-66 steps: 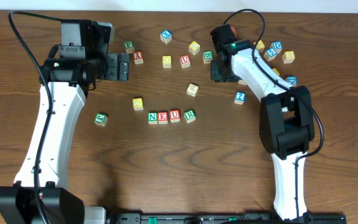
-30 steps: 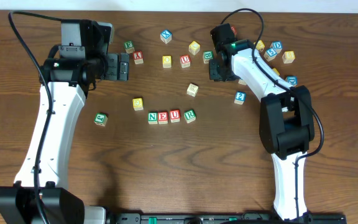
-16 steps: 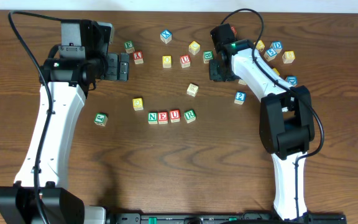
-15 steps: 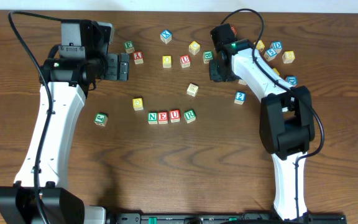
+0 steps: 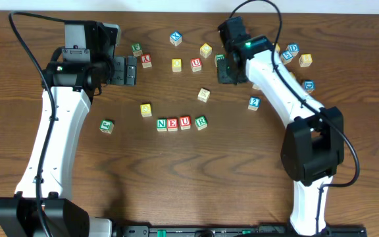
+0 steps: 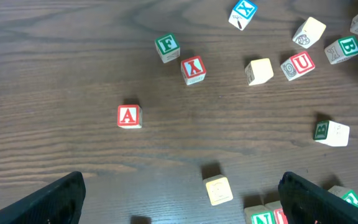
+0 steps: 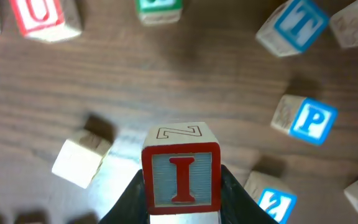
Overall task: Spell out NEURIPS
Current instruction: 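Close the right gripper on the red I block and lift it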
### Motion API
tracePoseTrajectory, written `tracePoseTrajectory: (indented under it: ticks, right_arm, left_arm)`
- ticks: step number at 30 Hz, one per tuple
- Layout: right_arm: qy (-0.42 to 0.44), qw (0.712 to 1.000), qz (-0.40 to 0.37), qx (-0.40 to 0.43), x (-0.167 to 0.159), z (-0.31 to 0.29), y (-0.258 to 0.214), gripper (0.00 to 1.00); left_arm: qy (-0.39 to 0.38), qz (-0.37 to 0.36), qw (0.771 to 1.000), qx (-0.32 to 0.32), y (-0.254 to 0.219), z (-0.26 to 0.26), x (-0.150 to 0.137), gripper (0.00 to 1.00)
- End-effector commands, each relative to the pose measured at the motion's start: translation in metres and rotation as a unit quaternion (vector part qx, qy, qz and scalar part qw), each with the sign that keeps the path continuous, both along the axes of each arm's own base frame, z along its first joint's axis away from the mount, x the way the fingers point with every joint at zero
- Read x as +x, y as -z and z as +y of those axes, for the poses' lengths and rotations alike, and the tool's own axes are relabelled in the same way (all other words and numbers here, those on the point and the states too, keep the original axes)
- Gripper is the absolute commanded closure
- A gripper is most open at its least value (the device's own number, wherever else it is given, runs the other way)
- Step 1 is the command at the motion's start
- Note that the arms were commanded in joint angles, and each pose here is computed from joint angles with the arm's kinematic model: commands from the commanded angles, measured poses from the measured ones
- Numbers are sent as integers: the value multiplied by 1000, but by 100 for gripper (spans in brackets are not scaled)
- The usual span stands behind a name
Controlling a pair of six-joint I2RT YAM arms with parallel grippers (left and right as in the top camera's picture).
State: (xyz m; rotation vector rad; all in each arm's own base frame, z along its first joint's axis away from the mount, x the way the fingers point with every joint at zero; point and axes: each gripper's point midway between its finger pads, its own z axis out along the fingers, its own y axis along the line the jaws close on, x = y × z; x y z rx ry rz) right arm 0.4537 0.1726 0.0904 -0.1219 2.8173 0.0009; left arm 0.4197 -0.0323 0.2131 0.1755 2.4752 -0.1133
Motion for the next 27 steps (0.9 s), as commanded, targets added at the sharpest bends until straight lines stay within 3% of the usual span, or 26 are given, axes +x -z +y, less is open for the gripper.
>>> tracePoseTrajectory:
  ticks: [1,17,27]
  right_arm:
    - [-14,1000,-22,-5,-6,13,-23,98]
    - [-17,999,-50,6,-27,26,-54,98]
    - [-4,997,-63,34,-84,6,-35,89]
  left_arm:
    - [4,-15,1000,0,-12,0,4,2]
    - [4,-16,1000,0,-12,0,4,2]
    - [4,-16,1000,0,-12,0,4,2]
